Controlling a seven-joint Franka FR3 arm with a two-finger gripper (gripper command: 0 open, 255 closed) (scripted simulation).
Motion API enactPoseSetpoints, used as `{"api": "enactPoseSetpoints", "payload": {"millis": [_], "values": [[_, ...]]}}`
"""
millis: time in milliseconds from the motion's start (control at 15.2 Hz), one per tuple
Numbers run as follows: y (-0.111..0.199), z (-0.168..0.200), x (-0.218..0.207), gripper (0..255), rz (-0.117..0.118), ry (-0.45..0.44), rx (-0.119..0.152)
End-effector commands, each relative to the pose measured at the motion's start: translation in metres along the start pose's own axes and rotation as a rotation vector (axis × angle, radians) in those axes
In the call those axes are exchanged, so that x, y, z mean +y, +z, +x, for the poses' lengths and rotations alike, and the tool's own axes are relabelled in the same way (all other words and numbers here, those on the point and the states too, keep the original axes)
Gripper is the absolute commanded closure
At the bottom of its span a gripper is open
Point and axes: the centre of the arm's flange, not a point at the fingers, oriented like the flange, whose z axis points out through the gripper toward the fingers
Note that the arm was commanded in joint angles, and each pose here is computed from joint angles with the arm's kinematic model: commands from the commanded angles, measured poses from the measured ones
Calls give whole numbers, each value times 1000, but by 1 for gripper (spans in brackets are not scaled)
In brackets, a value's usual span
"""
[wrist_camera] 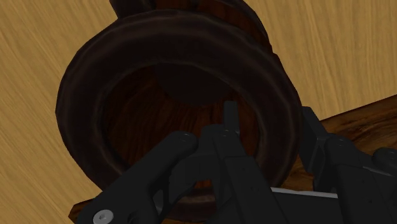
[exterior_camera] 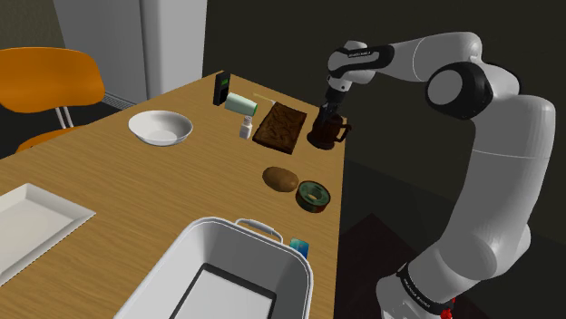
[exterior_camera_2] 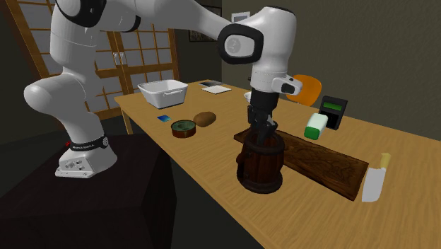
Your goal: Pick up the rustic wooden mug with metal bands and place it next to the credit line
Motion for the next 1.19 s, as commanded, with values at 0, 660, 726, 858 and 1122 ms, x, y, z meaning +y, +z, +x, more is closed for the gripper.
{"api": "enactPoseSetpoints", "payload": {"millis": [0, 660, 726, 858, 1122], "values": [[-11, 0, -1, 255, -1, 0, 2], [-64, -2, -3, 255, -1, 0, 2], [-69, -2, -3, 255, -1, 0, 2], [-80, -2, -4, 255, -1, 0, 2], [-101, -3, -5, 255, -1, 0, 2]]}}
